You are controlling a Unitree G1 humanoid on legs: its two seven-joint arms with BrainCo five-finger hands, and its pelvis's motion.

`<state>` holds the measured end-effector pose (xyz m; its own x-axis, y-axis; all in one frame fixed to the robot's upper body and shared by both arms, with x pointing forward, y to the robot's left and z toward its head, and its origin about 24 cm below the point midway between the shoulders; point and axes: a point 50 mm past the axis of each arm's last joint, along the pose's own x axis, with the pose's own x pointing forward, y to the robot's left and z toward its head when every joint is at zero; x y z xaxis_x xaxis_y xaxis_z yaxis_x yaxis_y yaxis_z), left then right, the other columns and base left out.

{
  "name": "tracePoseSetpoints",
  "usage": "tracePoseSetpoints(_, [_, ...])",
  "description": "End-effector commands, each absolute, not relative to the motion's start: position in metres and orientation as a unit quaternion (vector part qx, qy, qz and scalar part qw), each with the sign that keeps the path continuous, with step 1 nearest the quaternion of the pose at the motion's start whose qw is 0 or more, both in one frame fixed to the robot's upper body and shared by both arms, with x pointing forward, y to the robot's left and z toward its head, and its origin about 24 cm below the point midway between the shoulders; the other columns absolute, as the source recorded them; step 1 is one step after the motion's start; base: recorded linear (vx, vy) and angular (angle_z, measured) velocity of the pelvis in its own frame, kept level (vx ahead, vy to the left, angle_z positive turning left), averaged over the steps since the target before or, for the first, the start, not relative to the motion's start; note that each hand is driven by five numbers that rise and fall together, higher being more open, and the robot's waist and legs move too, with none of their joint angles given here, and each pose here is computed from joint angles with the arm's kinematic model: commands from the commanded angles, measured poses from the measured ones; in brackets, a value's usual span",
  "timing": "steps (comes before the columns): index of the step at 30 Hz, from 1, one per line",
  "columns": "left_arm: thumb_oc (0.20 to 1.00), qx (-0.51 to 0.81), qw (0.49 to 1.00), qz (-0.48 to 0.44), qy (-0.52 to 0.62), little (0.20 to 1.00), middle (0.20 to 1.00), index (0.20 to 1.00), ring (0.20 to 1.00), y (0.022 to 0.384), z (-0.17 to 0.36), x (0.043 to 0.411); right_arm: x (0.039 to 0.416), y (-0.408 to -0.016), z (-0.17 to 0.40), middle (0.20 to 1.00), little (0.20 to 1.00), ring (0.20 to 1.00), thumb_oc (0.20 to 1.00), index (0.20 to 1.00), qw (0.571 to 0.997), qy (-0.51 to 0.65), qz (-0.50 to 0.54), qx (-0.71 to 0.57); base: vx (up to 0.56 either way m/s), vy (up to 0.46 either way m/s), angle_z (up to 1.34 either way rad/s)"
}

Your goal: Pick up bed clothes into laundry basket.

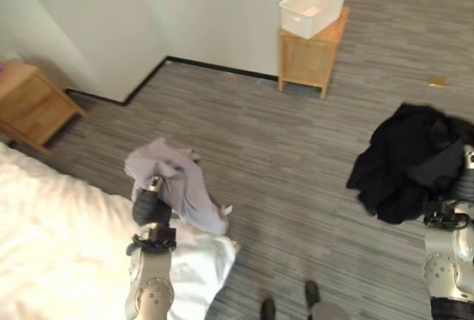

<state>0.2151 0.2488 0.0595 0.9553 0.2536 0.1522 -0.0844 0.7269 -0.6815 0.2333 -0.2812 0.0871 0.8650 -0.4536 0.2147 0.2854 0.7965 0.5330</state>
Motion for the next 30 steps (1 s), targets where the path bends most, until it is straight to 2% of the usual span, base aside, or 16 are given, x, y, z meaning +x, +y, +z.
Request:
tracePoseSetpoints(1, [0.2,-0.328,0.925,0.062,-0.18,0.2,0.2,0.2,0.2,0.248,0.084,0.222,0.235,-0.29,0.129,0.2,0.2,0.2,0.2,0.2,0.932,-0.254,-0.16,0.205,0.05,-0.015,-0.32])
tracePoseSetpoints(8, [0.2,-0.324,0.93,0.053,-0.164,0.2,0.2,0.2,0.2,0.245,0.078,0.227,0.223,-0.295,0.118,0.2,0.2,0.2,0.2,0.2,0.936,-0.234,-0.176,0.194,0.07,0.076,-0.39])
tracePoseSetpoints(16, [0.2,-0.262,0.945,0.113,-0.159,0.2,0.2,0.2,0.2,0.266,0.076,0.212,0.22,-0.299,0.117,0.2,0.2,0.2,0.2,0.2,0.934,-0.236,-0.191,0.187,0.04,0.065,-0.24])
tracePoseSetpoints(21, [0.2,-0.237,0.948,0.136,-0.163,0.2,0.2,0.2,0.2,0.276,0.079,0.212,0.227,-0.287,0.121,0.2,0.2,0.2,0.2,0.2,0.937,-0.239,-0.168,0.189,0.05,0.066,-0.12])
tracePoseSetpoints(24, [0.2,-0.238,0.947,0.135,-0.169,0.2,0.2,0.2,0.2,0.277,0.082,0.213,0.226,-0.289,0.117,0.2,0.2,0.2,0.2,0.2,0.937,-0.233,-0.175,0.191,0.29,-0.038,-0.69])
tracePoseSetpoints(30, [0.2,-0.232,0.948,0.124,-0.177,0.2,0.2,0.2,0.2,0.273,0.083,0.223,0.209,-0.305,0.113,0.2,0.2,0.2,0.2,0.2,0.93,-0.237,-0.214,0.181,0.5,-0.192,0.24])
